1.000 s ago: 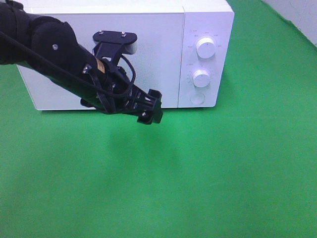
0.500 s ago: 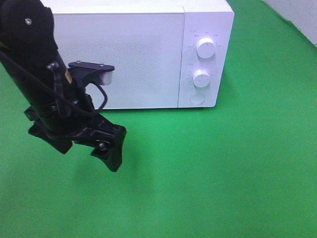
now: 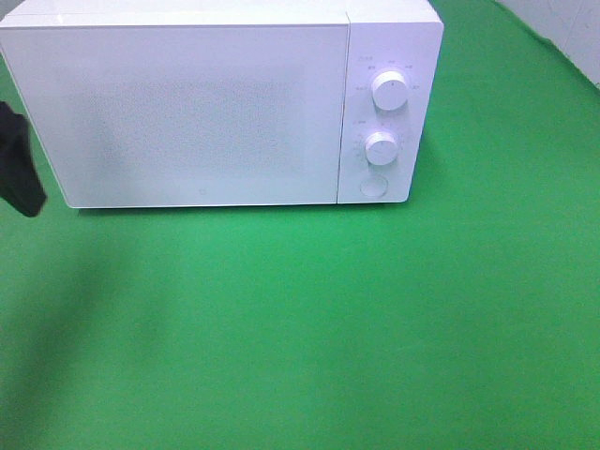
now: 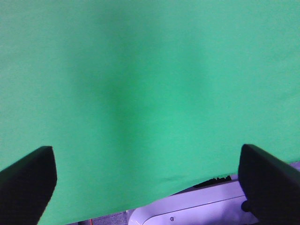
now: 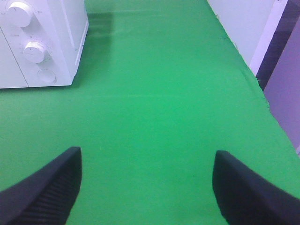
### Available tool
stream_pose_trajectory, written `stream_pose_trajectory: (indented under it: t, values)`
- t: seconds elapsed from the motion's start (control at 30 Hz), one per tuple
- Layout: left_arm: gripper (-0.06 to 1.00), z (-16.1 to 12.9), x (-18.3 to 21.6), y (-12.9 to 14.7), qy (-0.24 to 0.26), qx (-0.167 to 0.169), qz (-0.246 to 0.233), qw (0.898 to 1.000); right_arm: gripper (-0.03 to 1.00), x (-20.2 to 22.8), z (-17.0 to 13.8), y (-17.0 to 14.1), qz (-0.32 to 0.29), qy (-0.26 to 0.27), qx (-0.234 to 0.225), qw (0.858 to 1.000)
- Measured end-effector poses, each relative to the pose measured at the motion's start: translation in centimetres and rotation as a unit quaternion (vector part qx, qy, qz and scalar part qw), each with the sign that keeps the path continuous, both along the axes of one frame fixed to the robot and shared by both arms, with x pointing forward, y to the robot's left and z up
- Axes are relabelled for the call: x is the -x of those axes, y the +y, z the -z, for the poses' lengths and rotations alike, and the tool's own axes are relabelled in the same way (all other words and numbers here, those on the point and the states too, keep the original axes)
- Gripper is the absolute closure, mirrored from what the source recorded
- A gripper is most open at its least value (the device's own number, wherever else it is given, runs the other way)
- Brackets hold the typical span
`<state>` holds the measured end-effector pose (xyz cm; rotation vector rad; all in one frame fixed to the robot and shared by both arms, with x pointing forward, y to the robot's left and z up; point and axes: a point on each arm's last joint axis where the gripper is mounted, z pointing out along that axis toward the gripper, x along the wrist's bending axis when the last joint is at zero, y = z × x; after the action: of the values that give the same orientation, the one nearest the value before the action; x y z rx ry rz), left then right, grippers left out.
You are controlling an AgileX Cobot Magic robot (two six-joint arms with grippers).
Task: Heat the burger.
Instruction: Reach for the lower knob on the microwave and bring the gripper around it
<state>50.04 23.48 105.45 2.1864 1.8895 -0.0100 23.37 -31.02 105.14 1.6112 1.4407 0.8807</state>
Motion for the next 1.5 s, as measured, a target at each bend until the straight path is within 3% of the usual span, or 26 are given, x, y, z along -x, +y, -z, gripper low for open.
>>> stream_pose_trajectory:
  t: [0.23, 0.3, 0.83, 0.97, 1.07, 1.2, 1.3, 1.5]
  values:
    - [-0.03, -2.3, 1.5, 4.6, -0.017, -0.002, -0.055, 0.998, 0.22, 0.0, 0.0, 0.0, 0.000, 0.000, 0.000, 1.000]
    - [-0.03, -3.1, 3.4, 6.3, -0.043, 0.000, -0.090, 0.995, 0.22, 0.0, 0.0, 0.0, 0.000, 0.000, 0.000, 1.000]
    - [-0.03, -1.1, 11.9, 6.1, -0.105, -0.003, -0.100, 0.989, 0.22, 0.0, 0.0, 0.0, 0.000, 0.000, 0.000, 1.000]
    - [-0.03, -0.2, 15.4, 5.9, -0.171, -0.002, -0.103, 0.980, 0.22, 0.0, 0.0, 0.0, 0.000, 0.000, 0.000, 1.000]
    - [-0.03, -0.1, 15.9, 5.9, -0.183, -0.002, -0.104, 0.978, 0.22, 0.0, 0.0, 0.0, 0.000, 0.000, 0.000, 1.000]
    - [-0.03, 0.0, 18.9, 5.8, -0.254, -0.004, -0.103, 0.962, 0.22, 0.0, 0.0, 0.0, 0.000, 0.000, 0.000, 1.000]
    - [-0.03, 0.0, 20.1, 5.8, -0.277, -0.007, -0.101, 0.955, 0.22, 0.0, 0.0, 0.0, 0.000, 0.000, 0.000, 1.000]
    - [-0.03, 0.3, 21.5, 5.8, -0.288, -0.009, -0.098, 0.952, 0.22, 0.0, 0.0, 0.0, 0.000, 0.000, 0.000, 1.000]
